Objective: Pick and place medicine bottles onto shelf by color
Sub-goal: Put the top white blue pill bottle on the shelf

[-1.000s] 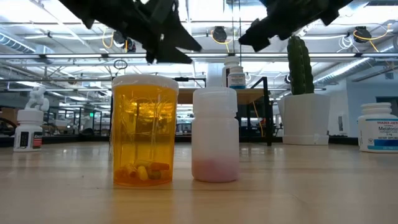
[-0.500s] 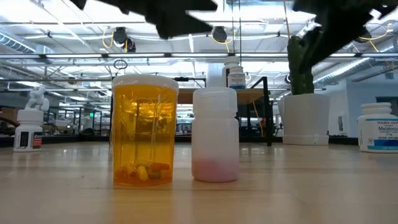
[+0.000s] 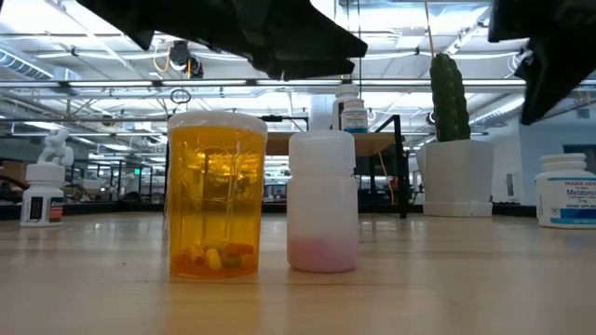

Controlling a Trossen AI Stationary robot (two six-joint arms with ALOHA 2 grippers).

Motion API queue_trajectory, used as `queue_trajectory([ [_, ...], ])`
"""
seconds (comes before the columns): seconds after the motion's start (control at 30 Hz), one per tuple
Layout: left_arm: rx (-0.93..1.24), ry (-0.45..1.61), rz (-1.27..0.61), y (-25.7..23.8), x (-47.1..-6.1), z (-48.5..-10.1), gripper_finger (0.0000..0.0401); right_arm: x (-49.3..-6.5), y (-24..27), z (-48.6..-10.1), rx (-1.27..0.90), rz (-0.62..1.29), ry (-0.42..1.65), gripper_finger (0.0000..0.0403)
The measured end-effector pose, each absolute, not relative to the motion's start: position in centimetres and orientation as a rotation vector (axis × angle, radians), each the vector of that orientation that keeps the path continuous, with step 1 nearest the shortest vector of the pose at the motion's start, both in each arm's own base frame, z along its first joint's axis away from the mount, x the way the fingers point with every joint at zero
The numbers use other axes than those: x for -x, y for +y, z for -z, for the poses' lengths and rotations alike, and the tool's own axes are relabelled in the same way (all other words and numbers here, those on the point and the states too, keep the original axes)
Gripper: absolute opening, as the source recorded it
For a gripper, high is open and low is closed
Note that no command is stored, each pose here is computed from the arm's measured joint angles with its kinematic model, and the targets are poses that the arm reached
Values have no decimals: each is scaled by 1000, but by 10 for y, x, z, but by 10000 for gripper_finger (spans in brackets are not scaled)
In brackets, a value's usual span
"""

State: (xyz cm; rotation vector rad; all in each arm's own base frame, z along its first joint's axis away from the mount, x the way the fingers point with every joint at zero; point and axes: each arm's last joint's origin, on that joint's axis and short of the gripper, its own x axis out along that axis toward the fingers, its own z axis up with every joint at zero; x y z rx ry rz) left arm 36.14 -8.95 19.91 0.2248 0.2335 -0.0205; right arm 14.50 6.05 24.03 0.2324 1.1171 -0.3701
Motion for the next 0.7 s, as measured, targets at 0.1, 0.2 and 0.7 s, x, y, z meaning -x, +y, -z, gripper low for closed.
queue_trajectory([
  [0.1,-217,234,35,-88,-363,-198,331,-137,61,-238,-199,402,1176,183],
  [0.2,-200,240,39,-89,-363,-198,331,-132,59,-237,-140,409,1226,207],
  [0.7,-188,301,-44,-118,-351,-191,331,-119,53,-190,3,362,1392,277],
])
